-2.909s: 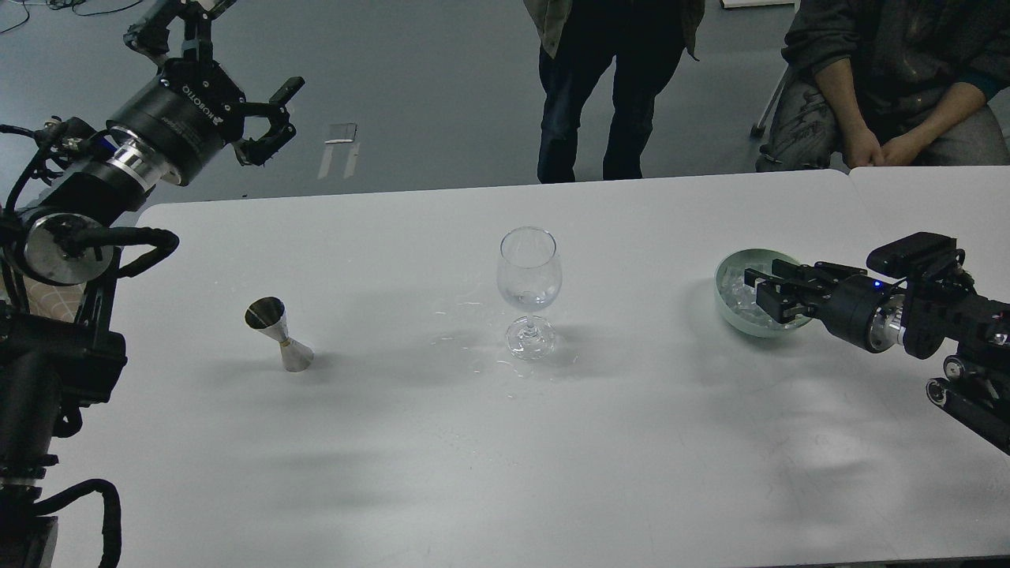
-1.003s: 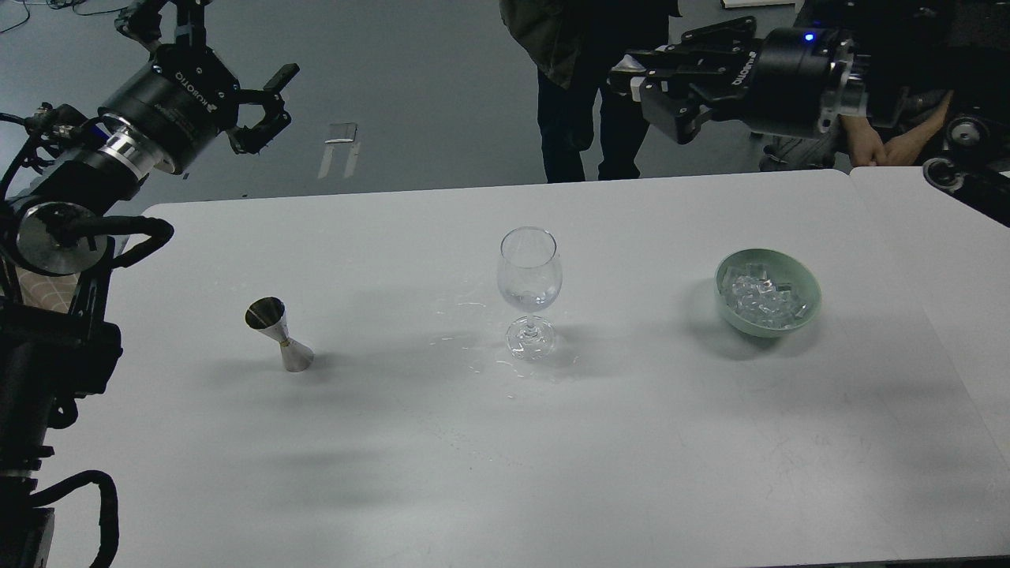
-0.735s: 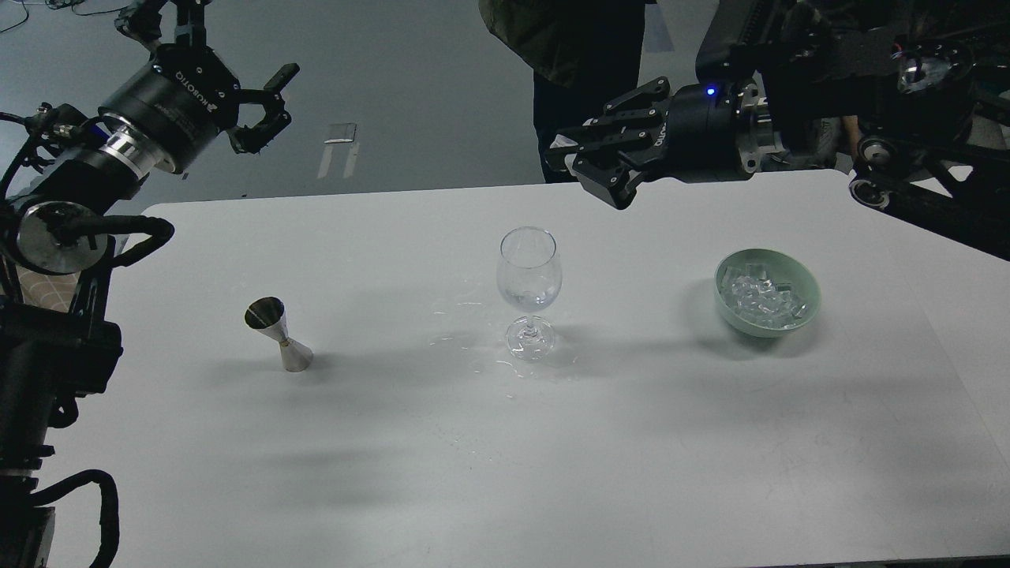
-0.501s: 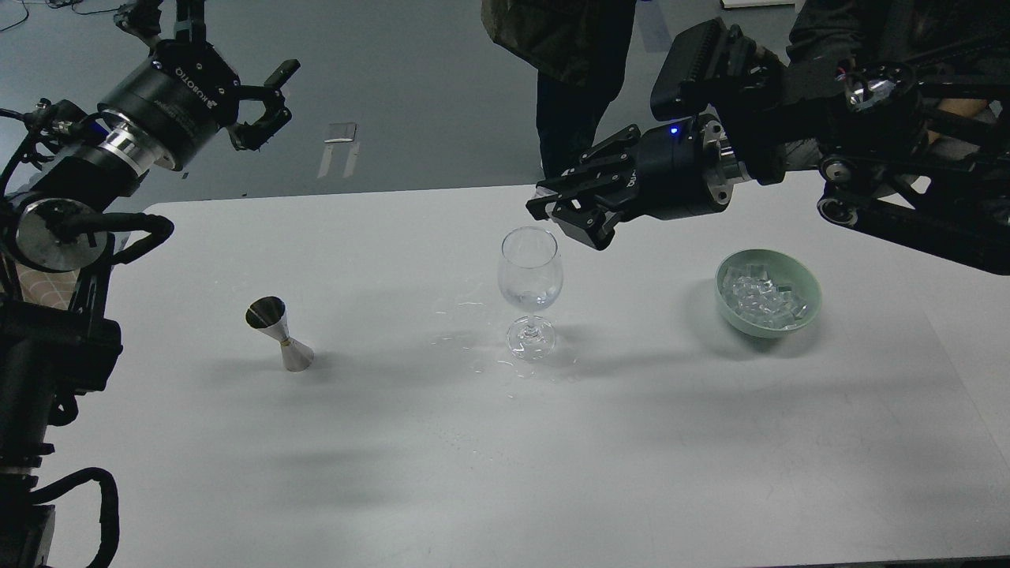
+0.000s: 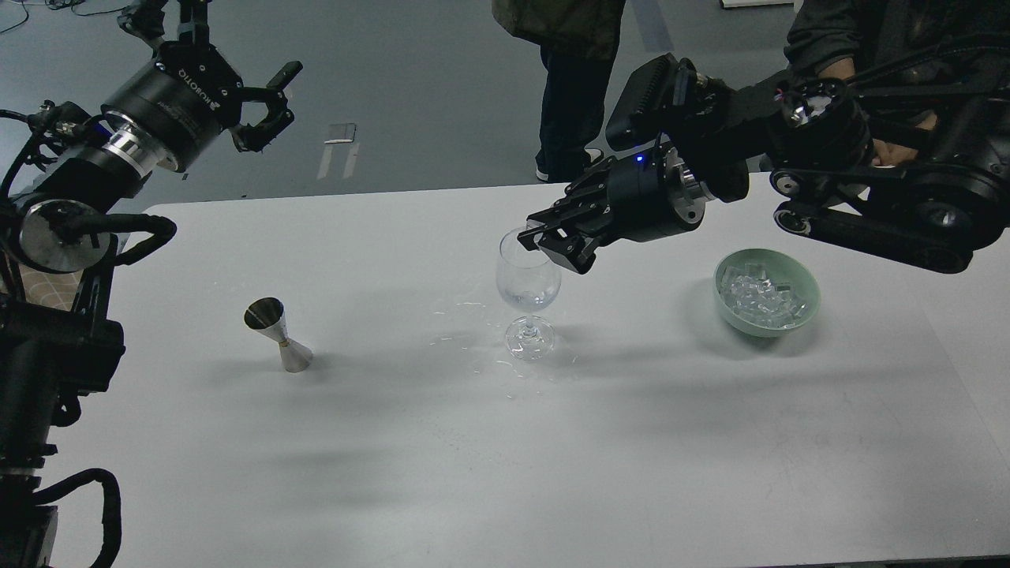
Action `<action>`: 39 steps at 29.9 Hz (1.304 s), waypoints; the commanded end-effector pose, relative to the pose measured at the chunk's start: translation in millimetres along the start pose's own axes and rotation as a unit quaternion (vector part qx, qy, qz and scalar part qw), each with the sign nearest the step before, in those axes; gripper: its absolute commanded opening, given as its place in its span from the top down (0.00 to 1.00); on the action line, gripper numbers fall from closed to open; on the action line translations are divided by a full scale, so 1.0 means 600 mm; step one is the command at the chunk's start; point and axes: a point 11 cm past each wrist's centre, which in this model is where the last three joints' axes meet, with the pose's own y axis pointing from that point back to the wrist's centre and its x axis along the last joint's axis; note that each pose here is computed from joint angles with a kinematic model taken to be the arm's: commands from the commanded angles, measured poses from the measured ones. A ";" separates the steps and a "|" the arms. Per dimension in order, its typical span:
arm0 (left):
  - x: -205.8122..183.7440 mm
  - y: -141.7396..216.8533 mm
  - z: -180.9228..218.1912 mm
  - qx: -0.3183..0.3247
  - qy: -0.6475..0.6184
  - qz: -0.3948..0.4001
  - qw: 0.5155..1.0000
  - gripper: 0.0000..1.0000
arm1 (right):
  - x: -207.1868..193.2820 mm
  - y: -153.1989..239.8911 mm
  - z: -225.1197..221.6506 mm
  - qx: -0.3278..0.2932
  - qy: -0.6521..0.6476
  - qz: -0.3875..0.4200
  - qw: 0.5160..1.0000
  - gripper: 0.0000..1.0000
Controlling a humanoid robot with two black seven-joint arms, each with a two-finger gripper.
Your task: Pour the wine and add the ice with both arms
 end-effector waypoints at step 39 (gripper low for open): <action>0.016 0.000 0.040 -0.008 -0.023 0.009 1.000 0.02 | 0.173 0.177 0.154 -0.049 -0.233 0.331 0.913 0.00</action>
